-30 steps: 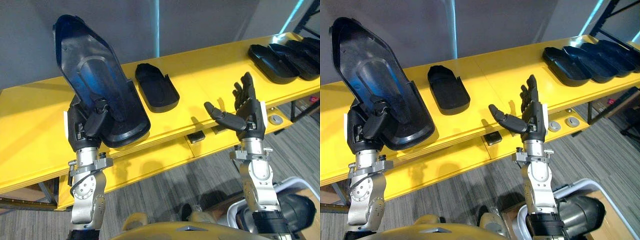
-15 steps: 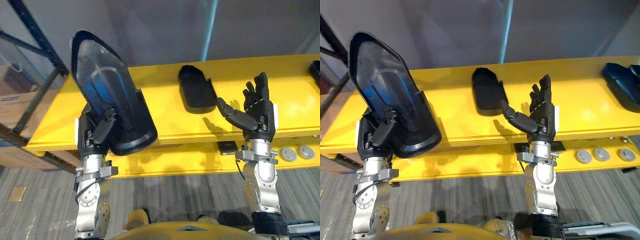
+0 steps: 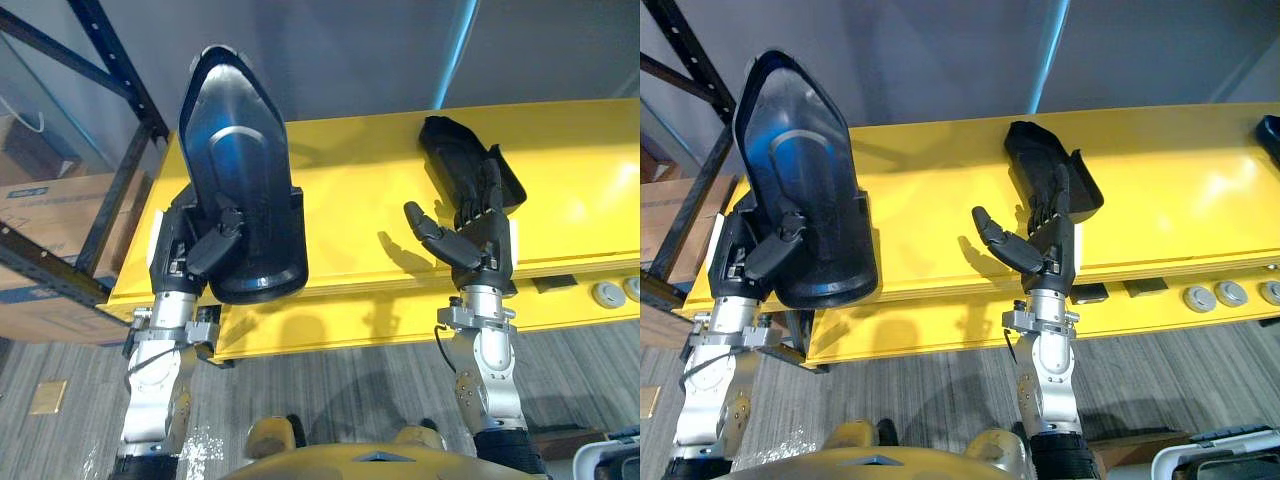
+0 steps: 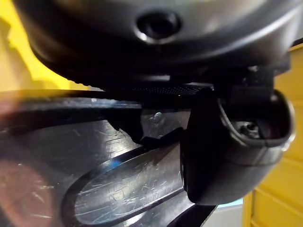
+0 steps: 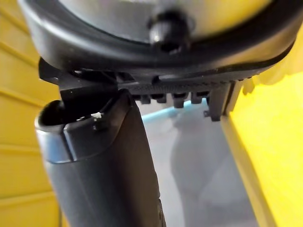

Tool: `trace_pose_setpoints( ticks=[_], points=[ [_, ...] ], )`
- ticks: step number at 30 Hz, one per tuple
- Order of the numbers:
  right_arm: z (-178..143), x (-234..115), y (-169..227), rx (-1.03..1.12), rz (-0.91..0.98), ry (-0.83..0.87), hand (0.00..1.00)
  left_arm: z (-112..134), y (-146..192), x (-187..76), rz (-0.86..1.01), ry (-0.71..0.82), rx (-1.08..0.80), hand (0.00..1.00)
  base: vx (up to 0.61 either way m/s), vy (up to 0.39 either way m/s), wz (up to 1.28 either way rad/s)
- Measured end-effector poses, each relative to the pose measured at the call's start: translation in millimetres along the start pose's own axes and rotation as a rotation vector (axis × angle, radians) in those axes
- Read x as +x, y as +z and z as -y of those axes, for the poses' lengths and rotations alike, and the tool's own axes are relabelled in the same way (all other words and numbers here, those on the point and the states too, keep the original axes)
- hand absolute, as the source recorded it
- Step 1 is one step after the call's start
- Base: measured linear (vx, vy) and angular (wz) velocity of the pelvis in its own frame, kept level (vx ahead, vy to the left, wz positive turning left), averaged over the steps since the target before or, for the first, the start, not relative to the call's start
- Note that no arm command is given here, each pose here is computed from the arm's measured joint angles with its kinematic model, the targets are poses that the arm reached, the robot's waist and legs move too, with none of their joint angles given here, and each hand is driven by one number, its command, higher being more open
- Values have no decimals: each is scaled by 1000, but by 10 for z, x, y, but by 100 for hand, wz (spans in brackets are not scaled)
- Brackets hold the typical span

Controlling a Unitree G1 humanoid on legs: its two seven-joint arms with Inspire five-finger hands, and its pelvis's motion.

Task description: Walk over and take three plastic housings, then place them on the shelf

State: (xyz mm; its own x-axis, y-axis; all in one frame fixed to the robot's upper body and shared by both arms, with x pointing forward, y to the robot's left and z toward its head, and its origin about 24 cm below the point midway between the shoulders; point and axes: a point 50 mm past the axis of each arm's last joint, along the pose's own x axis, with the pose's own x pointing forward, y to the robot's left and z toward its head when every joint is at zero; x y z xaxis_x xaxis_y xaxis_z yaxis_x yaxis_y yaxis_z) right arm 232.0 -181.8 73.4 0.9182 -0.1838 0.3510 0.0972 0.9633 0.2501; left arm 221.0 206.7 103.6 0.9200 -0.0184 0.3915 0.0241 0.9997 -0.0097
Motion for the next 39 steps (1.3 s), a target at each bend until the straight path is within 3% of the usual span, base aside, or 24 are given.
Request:
trace_pose_setpoints(
  ticks=[5,9,13,21,30,39],
  points=[
    [103,19,68,-107,17,0,100,229,-29,162,-31,-75,-46,0,40,-66,-10],
    [139,115,382,-171,123,55,100,352,-111,170,-94,-56,-83,0,-20,-73,-17],
    [94,157,549,-196,181,118,100,312,-163,204,-123,14,-77,0,-67,-23,-16],
    [6,306,642,-216,221,192,100,106,-345,515,-194,271,-44,0,-111,-26,-21],
    [-79,408,723,-203,267,231,100,155,-158,944,-140,292,-50,0,-16,3,-1],
    [-346,601,901,-197,362,355,100,35,-139,1219,-161,327,-52,0,-46,5,-1]
  ],
)
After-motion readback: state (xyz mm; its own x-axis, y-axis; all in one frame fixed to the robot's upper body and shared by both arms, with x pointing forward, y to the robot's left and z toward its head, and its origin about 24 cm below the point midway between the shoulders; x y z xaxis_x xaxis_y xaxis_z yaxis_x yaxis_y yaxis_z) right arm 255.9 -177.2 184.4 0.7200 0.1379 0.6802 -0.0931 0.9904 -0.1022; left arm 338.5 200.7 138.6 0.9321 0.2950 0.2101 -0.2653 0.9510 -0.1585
